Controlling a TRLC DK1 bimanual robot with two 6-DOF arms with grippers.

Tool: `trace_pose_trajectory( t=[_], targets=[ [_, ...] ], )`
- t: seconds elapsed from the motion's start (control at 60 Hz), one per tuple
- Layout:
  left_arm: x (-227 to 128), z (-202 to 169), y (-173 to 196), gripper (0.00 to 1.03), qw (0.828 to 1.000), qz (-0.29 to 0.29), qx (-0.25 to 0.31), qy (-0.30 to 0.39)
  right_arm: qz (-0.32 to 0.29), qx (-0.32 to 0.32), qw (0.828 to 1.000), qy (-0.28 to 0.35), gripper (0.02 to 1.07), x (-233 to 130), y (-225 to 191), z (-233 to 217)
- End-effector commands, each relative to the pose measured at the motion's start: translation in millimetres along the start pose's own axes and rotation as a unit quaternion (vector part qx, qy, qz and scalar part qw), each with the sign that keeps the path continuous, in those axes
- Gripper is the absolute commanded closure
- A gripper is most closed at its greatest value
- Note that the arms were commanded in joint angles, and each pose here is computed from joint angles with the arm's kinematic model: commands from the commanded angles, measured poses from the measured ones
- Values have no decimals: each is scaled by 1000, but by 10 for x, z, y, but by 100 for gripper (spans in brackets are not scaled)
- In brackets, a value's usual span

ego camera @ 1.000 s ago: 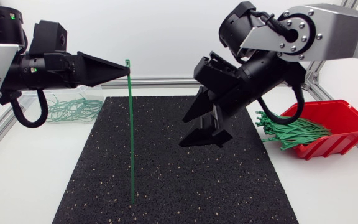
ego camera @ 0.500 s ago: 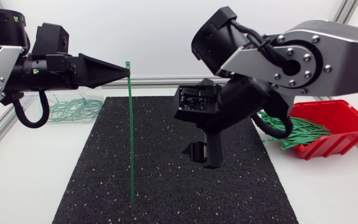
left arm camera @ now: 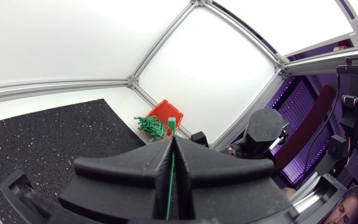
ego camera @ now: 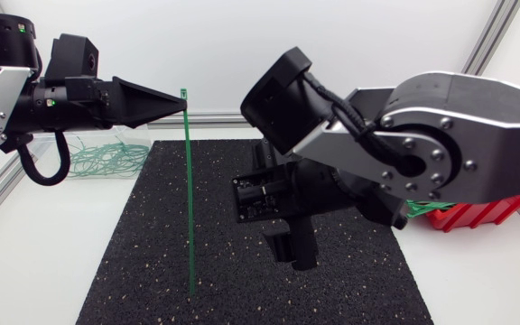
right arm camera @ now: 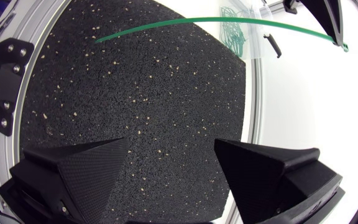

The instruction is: Take a green cable tie from the red box, thread the tail through the head to close it, then place it in the transparent bin on the left.

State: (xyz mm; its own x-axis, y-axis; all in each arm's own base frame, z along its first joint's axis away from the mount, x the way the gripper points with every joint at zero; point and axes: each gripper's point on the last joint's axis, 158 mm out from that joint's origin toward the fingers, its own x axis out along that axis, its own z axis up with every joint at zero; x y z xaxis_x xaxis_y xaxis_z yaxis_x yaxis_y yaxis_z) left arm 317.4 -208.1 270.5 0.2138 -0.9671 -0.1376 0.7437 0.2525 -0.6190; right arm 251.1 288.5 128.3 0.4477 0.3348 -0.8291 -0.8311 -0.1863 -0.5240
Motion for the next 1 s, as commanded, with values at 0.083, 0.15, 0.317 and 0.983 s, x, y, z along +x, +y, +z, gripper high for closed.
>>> trace_pose_trajectory(
  t=[0.083, 0.15, 0.317, 0.983],
  targets=[
    [9, -11, 50, 100, 1000, -5, -15, 2, -16, -59, 998, -8, 6, -46, 25, 80],
    [21, -21, 60, 100, 1000, -5, -18, 3, -33, -68, 997, -15, 6, -46, -46, 106],
    [50, -20, 112, 100, 1000, -6, -26, 6, -84, -137, 986, -49, 6, -23, -70, 186],
    [199, -31, 167, 100, 997, -19, -77, 17, -237, -375, 881, -167, 6, -215, 131, 733]
  ],
)
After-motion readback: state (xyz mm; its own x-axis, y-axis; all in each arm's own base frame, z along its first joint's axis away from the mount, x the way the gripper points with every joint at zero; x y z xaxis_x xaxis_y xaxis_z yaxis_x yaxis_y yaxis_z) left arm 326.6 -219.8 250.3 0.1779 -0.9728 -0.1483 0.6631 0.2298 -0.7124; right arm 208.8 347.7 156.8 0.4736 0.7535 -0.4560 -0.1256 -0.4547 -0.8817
